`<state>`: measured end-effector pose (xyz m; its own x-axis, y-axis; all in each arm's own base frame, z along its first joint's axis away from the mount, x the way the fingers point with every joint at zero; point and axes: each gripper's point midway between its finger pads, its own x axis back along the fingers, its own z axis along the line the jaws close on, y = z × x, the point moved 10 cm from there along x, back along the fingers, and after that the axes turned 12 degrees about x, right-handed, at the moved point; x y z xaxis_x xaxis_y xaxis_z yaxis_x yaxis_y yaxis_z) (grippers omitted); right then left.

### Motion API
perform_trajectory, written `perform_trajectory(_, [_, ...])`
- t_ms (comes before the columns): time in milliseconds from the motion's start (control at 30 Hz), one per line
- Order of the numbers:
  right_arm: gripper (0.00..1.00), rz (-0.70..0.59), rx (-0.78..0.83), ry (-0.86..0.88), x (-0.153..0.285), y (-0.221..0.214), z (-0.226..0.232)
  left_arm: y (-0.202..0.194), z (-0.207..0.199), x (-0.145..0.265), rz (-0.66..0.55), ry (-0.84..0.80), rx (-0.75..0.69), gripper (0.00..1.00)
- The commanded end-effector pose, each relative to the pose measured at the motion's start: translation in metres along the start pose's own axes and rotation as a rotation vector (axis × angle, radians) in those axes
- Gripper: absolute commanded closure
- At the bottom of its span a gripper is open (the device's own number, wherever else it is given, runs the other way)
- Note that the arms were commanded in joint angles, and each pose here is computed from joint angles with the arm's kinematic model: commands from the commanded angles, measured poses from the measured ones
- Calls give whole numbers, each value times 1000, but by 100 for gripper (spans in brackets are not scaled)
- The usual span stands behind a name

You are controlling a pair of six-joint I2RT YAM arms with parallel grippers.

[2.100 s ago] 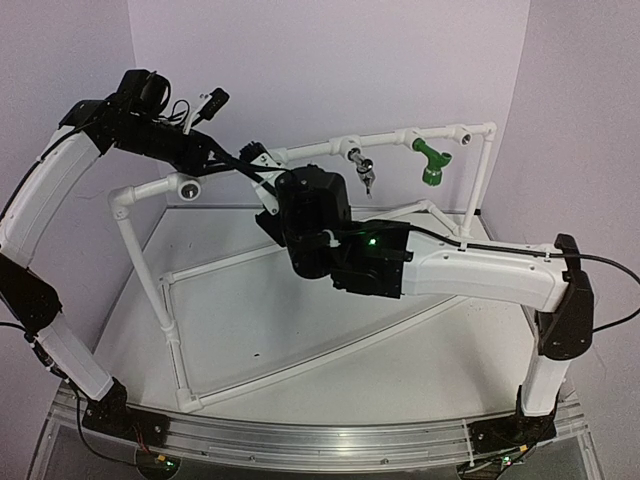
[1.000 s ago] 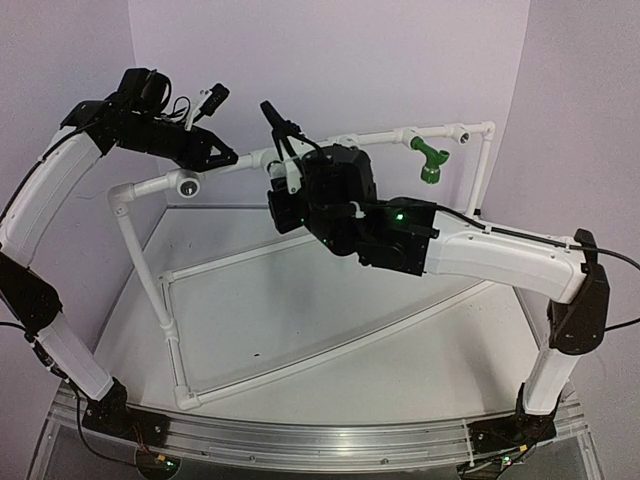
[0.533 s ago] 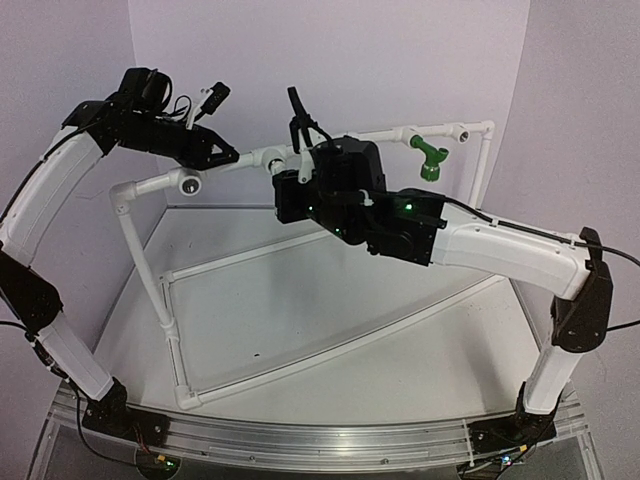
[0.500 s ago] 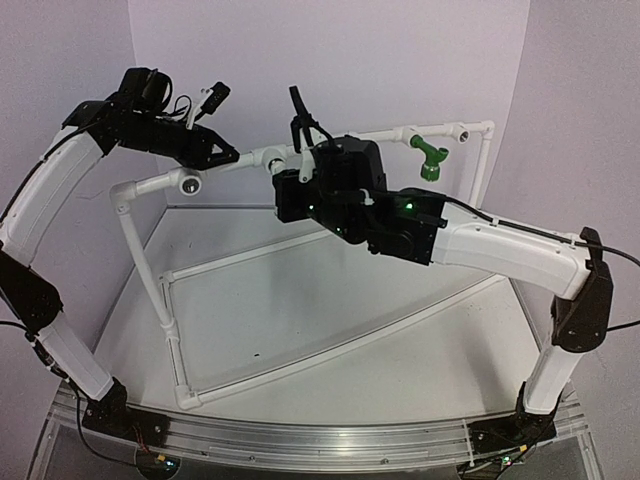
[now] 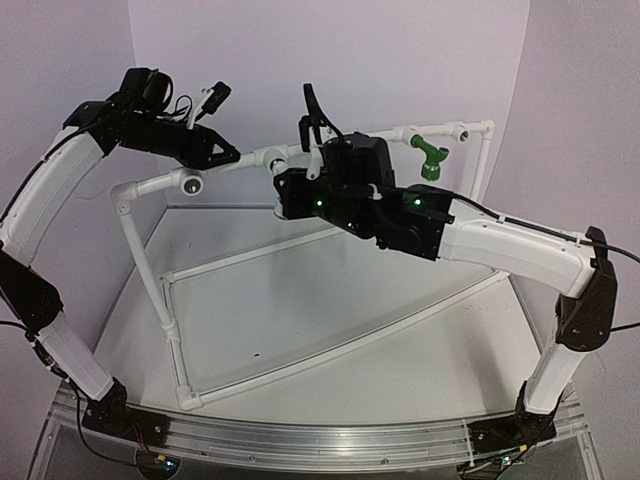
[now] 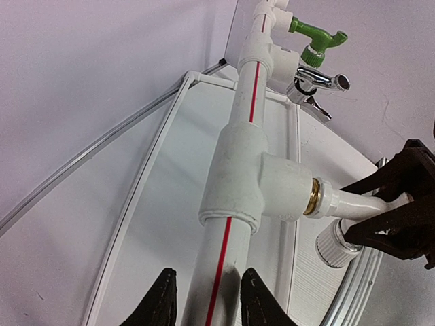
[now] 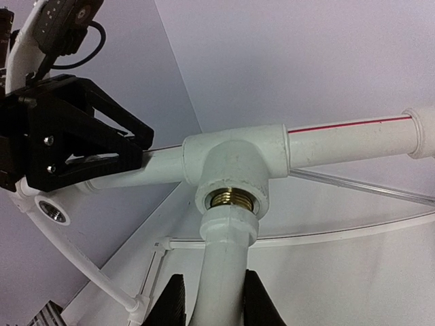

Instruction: Install the water faucets

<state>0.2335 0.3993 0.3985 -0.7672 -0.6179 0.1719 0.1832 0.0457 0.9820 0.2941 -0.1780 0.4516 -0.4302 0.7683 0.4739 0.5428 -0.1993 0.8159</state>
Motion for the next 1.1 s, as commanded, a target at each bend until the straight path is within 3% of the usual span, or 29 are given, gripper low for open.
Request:
perform_trajectory(0, [74,-230,-217,133,11,54,-35,-41,-14,-16,267,-120,194,70])
perform_trajectory(200, [55,-218,-175,152,19,49,-36,-42,-10,-21,277,-94,212,72])
perform_trajectory(333, [36,-216,-160,164,21,49,-36,-42,-9,-22,276,-92,215,73])
perform_trajectory(567, [15,-227,-44,190,36,51,-37,-43,-7,-25,281,-89,230,75])
perform_trajectory(733, [12,-218,52,154,53,51,-45,-43,-6,-28,277,-92,240,75])
perform_trajectory(900, [10,-204,169,243,74,46,-44,-39,-5,-28,261,-80,242,75])
perform_trajectory(1067, [8,-135,270,363,89,32,-41,-33,-3,-25,231,-11,254,61])
